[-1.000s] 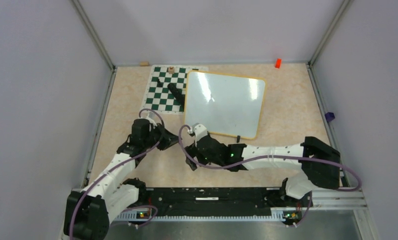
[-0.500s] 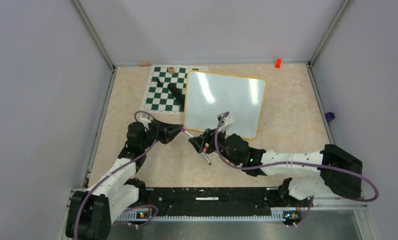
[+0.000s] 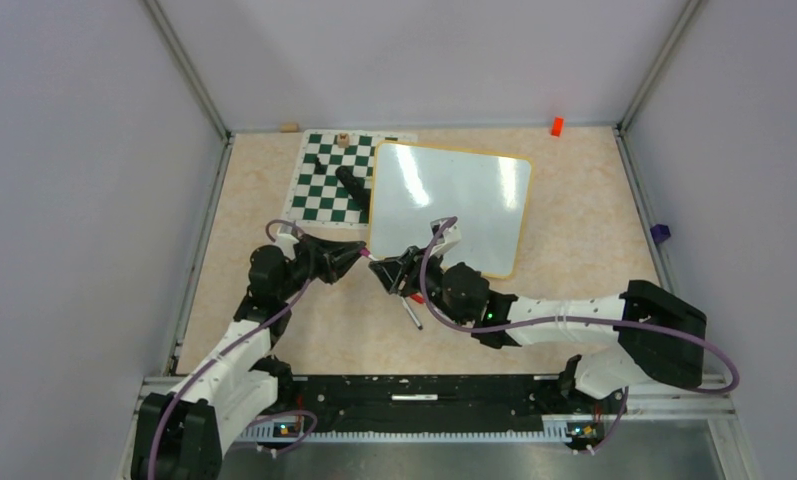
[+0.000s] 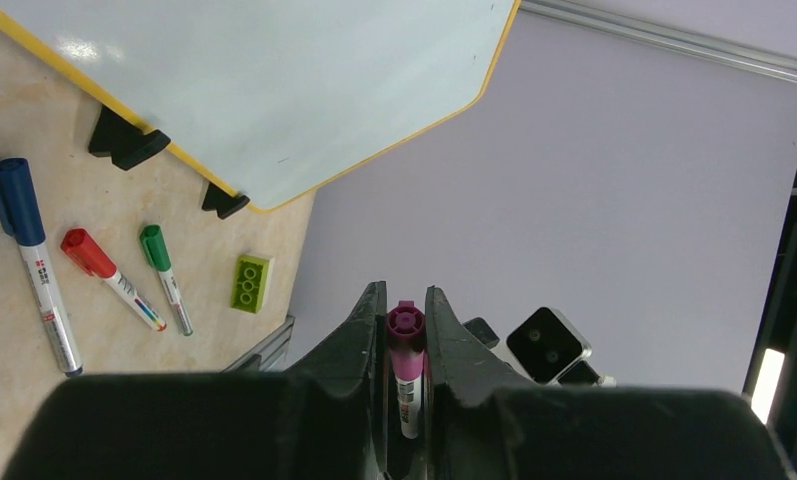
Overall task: Write a sentence on the whiteboard
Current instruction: Open the pen cap.
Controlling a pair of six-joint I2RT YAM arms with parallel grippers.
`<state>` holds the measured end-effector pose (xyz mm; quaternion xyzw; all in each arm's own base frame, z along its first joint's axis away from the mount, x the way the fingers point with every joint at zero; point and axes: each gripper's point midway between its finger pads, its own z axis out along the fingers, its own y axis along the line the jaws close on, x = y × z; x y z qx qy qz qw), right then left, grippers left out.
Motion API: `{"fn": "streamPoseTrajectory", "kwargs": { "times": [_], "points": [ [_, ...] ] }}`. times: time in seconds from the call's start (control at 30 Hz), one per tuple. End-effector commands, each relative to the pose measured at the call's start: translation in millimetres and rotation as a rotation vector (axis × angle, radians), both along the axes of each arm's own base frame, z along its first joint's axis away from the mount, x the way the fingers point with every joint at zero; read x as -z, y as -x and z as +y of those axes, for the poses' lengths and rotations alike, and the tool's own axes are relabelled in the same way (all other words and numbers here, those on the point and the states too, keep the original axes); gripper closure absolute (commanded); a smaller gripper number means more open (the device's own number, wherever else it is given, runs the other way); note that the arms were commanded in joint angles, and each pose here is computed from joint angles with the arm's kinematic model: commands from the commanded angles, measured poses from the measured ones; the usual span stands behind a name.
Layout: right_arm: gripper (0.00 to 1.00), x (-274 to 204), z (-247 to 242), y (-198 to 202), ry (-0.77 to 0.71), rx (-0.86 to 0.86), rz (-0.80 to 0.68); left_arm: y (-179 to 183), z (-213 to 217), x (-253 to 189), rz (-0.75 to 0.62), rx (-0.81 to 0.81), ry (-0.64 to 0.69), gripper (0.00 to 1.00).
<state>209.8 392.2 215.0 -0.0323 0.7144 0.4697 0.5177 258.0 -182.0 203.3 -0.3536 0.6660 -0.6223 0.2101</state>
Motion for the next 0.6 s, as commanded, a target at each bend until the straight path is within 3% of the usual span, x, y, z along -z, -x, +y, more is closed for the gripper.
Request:
{"fn": "streamPoseTrajectory", "kwargs": {
  "times": [0.0, 0.13, 0.2, 0.3, 0.43, 0.57],
  "points": [
    [0.56, -30.9, 1.3, -5.9, -0.063, 0.024, -0.038, 3.7, 0.5, -6.1, -0.042, 0.006, 0.017, 1.00],
    [0.77, -26.1, 0.0, -6.1, -0.045, 0.030, -0.025, 4.3, 0.0, -3.9, -0.041, 0.009, 0.017, 1.00],
    [0.80, -25.1, -3.5, -7.6, -0.044, 0.046, -0.019, 3.7, 0.4, -4.1, -0.043, 0.007, 0.018, 1.00],
    [1.00, -24.5, -6.8, -8.1, -0.032, 0.058, -0.015, 3.8, 1.1, -1.5, -0.041, 0.002, 0.014, 1.00],
    [1.00, -16.9, -13.1, -3.6, 0.011, 0.051, 0.019, -2.8, 12.5, 4.7, -0.057, -0.061, -0.010, 1.00],
    [1.00, -2.5, -37.5, 7.8, 0.034, 0.053, 0.068, -16.6, 49.6, 24.5, -0.036, -0.147, -0.082, 1.00]
  ]
}}
